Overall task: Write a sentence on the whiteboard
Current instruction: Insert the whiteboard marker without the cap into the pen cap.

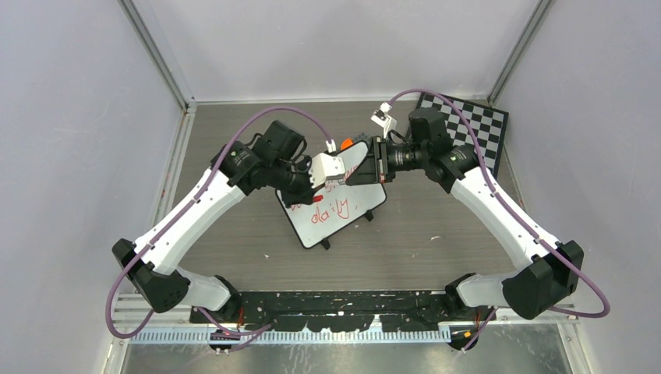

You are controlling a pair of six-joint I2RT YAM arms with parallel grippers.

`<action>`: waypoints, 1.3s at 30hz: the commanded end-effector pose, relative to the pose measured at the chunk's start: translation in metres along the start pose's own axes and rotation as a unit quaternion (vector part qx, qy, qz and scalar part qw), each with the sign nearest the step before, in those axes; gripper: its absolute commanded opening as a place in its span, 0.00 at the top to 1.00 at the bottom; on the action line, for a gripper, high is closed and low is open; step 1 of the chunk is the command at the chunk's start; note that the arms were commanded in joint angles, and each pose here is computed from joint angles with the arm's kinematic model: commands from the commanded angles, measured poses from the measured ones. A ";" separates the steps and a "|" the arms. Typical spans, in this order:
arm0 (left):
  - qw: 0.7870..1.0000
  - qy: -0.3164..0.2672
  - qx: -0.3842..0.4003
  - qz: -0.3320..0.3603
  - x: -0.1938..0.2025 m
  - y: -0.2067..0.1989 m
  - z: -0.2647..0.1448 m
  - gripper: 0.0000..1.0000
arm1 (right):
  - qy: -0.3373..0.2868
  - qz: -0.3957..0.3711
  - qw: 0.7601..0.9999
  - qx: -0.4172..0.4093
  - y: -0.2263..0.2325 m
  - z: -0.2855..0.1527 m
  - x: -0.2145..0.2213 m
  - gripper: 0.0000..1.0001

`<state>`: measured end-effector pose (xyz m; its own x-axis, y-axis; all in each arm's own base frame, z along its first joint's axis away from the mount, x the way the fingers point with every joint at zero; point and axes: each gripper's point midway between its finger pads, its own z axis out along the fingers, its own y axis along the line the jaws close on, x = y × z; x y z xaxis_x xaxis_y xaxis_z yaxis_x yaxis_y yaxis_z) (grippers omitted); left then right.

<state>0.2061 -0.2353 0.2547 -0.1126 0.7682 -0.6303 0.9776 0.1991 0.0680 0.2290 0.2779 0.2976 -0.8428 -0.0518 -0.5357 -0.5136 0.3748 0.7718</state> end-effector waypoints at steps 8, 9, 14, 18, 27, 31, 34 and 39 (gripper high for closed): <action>0.998 -0.050 -0.013 0.024 -0.018 -0.002 -0.015 1.00 | 0.005 -0.020 0.999 -0.040 0.020 -0.006 0.005 1.00; 0.998 -0.051 -0.015 0.026 -0.016 -0.003 -0.016 1.00 | 0.008 -0.020 0.999 -0.043 0.020 -0.006 0.007 1.00; 0.998 -0.052 -0.023 0.034 -0.011 -0.005 -0.021 1.00 | 0.017 -0.020 0.998 -0.055 0.025 -0.009 0.013 1.00; 0.997 -0.060 -0.019 0.040 -0.013 -0.009 -0.024 1.00 | 0.019 -0.017 0.998 -0.060 0.026 -0.008 0.012 1.00; 0.997 -0.068 -0.012 0.035 -0.018 -0.010 -0.024 1.00 | 0.028 -0.025 0.997 -0.068 0.031 -0.005 0.016 1.00; 0.997 -0.072 -0.002 0.033 -0.019 -0.014 -0.025 1.00 | 0.028 -0.026 0.997 -0.065 0.030 -0.004 0.015 1.00; 0.997 -0.077 0.004 0.028 -0.022 -0.016 -0.026 1.00 | 0.030 -0.028 0.997 -0.066 0.031 -0.002 0.016 1.00; 0.996 -0.083 0.009 0.023 -0.027 -0.017 -0.026 1.00 | 0.033 -0.028 0.997 -0.063 0.030 0.000 0.018 1.00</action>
<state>0.1899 -0.2345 0.2728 -0.0525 0.7106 -0.7017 0.9828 0.1615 0.0901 0.2012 0.2856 0.2994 -0.8470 -0.1317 -0.5150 -0.5303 0.2762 0.8015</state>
